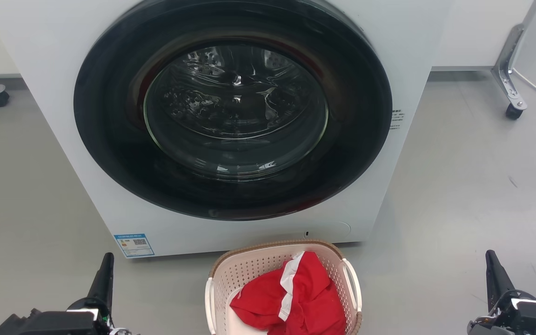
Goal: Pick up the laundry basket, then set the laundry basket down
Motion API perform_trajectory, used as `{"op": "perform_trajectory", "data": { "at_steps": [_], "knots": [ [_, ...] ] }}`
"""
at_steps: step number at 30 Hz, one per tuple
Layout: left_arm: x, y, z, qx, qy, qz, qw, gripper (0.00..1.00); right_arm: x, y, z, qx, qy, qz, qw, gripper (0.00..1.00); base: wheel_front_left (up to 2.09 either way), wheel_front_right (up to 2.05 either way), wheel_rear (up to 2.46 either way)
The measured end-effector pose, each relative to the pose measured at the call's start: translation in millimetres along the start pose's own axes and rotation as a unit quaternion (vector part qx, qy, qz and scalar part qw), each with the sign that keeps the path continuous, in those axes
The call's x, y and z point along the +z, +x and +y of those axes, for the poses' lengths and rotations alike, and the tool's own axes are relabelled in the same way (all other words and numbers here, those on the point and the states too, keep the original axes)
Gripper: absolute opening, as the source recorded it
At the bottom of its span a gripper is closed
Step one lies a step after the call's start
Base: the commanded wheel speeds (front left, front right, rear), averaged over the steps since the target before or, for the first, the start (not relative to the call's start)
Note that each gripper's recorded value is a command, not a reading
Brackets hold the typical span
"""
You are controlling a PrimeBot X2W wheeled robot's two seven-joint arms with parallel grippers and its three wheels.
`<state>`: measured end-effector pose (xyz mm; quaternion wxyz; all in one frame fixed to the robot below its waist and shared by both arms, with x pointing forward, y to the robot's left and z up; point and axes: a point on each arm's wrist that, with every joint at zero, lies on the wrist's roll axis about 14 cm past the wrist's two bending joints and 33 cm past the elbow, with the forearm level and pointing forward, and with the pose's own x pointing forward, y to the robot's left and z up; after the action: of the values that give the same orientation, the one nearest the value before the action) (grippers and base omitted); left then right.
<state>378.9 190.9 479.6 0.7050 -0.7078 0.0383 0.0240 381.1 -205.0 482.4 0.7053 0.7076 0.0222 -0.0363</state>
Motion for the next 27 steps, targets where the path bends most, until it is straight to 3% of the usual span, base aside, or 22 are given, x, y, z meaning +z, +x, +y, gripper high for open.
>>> {"op": "perform_trajectory", "data": {
  "at_steps": [27],
  "knots": [
    [-0.1,0.0,0.3,0.000,0.000,0.000,1.000,0.00,0.0,0.0,0.0,0.000,0.001,0.000,1.000,0.00,0.00,0.00,0.00]
  ]
}}
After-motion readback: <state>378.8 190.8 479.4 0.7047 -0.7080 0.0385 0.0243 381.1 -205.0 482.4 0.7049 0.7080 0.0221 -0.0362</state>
